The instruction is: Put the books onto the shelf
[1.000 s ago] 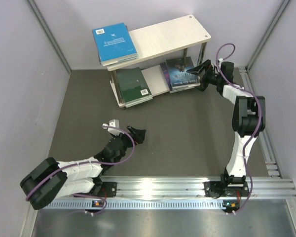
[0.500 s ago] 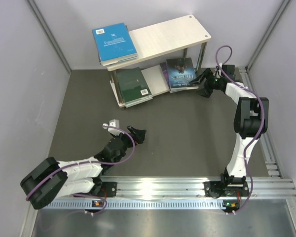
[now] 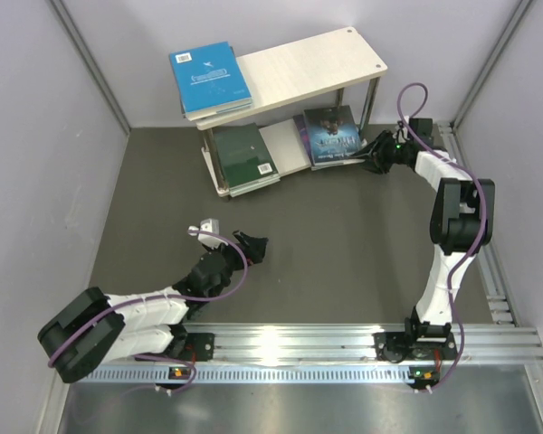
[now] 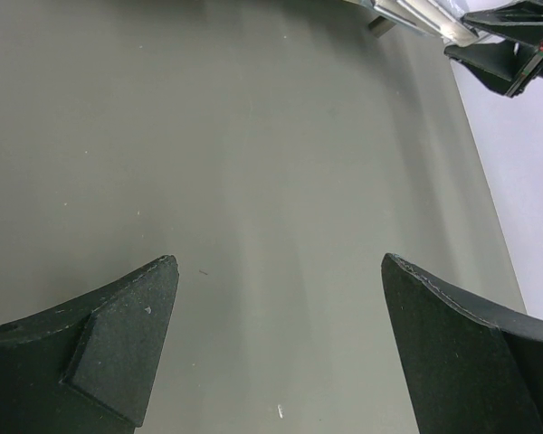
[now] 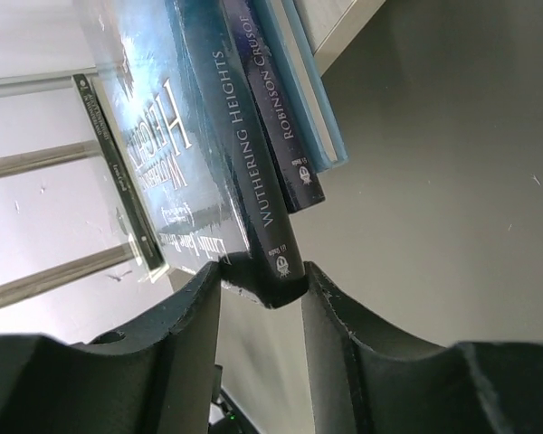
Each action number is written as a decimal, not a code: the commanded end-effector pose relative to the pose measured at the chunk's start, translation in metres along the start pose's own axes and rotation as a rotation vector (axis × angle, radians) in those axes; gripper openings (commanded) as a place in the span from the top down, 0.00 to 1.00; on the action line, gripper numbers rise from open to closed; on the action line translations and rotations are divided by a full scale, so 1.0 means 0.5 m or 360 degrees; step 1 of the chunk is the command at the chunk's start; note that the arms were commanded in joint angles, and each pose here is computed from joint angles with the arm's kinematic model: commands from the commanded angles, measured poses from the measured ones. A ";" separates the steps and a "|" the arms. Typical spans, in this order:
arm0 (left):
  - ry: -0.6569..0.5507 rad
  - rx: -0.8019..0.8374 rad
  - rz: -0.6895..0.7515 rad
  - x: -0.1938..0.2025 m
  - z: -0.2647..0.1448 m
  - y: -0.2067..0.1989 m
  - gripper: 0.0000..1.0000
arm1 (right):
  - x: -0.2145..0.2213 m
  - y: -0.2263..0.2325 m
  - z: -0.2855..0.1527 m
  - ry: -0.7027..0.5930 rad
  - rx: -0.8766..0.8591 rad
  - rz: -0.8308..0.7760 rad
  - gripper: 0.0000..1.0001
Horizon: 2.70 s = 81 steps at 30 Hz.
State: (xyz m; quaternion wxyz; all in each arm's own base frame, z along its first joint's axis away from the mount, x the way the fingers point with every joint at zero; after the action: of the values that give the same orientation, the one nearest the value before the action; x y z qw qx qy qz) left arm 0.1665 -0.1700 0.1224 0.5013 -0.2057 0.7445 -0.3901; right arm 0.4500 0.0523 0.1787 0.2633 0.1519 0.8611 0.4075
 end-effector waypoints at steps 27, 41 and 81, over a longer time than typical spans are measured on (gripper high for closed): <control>-0.0039 0.0069 -0.0032 -0.014 0.009 -0.026 0.01 | 0.006 0.143 -0.132 -0.0254 -0.0112 -0.0321 0.00; -0.0027 -0.0014 -0.0013 -0.023 0.003 -0.027 0.01 | 0.361 0.247 -0.332 -0.0443 -0.0616 -0.1038 0.00; -0.0946 -0.0698 0.1052 -0.291 0.061 0.214 0.04 | 0.499 0.113 -0.348 -0.0544 -0.0308 -0.1154 0.00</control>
State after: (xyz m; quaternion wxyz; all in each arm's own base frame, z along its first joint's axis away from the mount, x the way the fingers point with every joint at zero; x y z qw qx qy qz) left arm 0.2422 -0.0079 0.0946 0.6530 -0.2195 0.7158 0.1143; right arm 0.1420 0.1014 0.2112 0.5035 -0.1131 0.7699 0.3754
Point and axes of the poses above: each gripper's point midway between its finger pads, its own z axis out along the fingers, its own y axis along the line the jaws close on, x = y × z, the point moved 10 cm from there along -z, back along the fingers, and after that the axes turned 10 degrees about -z, right-handed, at the moved point
